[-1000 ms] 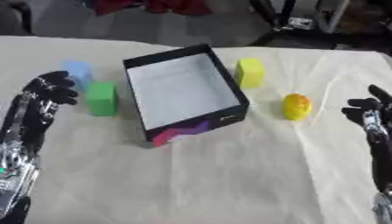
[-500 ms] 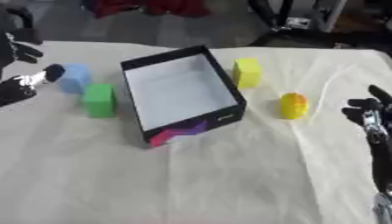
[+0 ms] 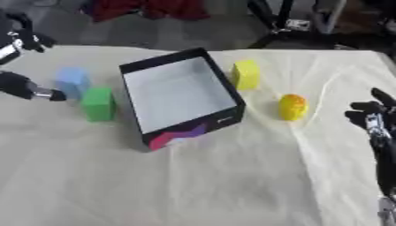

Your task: Pick up objects on the table and place them in the box.

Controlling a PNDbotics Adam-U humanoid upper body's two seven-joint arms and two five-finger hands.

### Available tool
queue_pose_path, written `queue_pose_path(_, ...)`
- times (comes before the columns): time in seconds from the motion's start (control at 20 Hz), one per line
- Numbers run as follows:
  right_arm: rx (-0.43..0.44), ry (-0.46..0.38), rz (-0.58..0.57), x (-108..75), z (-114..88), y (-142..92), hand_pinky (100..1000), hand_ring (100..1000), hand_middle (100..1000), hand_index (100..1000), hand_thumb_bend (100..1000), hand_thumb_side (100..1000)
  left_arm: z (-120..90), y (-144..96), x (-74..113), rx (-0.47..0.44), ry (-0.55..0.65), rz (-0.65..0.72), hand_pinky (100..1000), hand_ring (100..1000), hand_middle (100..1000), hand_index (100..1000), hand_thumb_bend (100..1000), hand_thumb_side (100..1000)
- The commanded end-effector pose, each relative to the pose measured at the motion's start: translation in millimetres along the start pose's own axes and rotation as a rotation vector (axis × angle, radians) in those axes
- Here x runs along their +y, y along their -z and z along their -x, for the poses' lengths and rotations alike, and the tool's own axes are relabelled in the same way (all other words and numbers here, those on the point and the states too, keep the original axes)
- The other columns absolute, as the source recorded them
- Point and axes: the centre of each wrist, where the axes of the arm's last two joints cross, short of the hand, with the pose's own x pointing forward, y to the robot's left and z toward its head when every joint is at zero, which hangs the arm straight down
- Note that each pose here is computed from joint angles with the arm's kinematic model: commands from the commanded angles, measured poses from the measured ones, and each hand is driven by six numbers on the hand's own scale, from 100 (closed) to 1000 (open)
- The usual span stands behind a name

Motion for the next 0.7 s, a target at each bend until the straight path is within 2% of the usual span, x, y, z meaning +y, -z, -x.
queue_pose_path(0.05, -0.018, -0.021, -0.017, -4.5, -5.3, 2.3, 804, 707, 668, 915, 100, 656, 9.0, 10.9, 9.2, 0.037, 0.098, 0.065, 860, 789, 783, 903, 828, 438)
queue_pose_path(0.45, -0.01, -0.015, -0.023, -3.3, -3.6, 0.8, 804, 707, 668, 916, 100, 660, 10.6, 60.6, -0.2, 0.145, 0.22, 0.169, 898, 809, 786, 898, 771, 386)
queue_pose_path(0.7, -0.008, -0.01, -0.03, -2.1, -3.4, 0.6, 804, 707, 667, 916, 100, 660, 15.2, 78.7, -15.2, 0.232, 0.234, 0.147, 891, 801, 773, 890, 751, 380)
